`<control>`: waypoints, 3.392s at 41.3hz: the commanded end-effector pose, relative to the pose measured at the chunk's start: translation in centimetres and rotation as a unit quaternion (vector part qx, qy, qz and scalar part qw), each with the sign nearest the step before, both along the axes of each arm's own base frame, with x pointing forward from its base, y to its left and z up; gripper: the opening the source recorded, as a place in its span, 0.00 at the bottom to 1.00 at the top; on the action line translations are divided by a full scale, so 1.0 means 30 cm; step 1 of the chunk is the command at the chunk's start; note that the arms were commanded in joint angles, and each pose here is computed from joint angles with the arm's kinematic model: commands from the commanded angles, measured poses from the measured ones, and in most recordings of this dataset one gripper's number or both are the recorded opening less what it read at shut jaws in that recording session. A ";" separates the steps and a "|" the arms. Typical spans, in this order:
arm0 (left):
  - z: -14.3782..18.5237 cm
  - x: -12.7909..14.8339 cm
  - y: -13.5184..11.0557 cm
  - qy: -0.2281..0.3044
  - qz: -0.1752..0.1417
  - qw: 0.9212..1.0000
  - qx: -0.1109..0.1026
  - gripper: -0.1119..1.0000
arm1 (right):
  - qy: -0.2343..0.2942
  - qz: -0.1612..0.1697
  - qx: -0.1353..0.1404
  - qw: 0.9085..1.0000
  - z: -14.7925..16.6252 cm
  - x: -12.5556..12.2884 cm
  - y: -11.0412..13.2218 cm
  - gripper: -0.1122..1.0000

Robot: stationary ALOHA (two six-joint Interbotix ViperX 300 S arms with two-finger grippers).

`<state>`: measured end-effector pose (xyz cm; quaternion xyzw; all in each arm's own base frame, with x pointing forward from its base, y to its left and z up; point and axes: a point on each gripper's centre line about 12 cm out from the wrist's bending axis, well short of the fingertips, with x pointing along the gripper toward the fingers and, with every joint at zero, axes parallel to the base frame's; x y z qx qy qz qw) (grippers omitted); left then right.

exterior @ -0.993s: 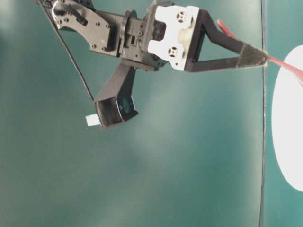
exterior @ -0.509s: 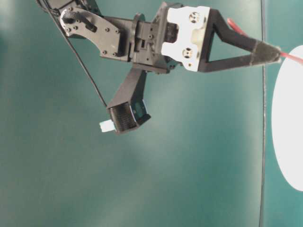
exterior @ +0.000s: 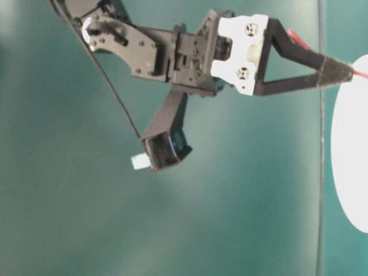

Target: Scoop the yellow hexagonal prism block from the bowl with a spoon using the right arm.

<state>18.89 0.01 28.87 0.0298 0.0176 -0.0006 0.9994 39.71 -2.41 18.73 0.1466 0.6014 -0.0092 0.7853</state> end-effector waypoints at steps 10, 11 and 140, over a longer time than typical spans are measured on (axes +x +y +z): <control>0.039 0.006 0.000 -0.015 0.000 1.000 0.000 0.18 | -0.037 0.000 -0.008 0.999 0.025 0.058 -0.008 0.32; 0.039 0.006 -0.001 -0.015 -0.001 1.000 -0.001 0.18 | -0.040 -0.001 -0.009 0.999 0.028 0.061 -0.008 0.32; 0.049 0.007 -0.001 -0.021 -0.001 1.000 0.000 0.18 | 0.050 0.011 -0.016 0.999 0.189 0.001 0.008 0.32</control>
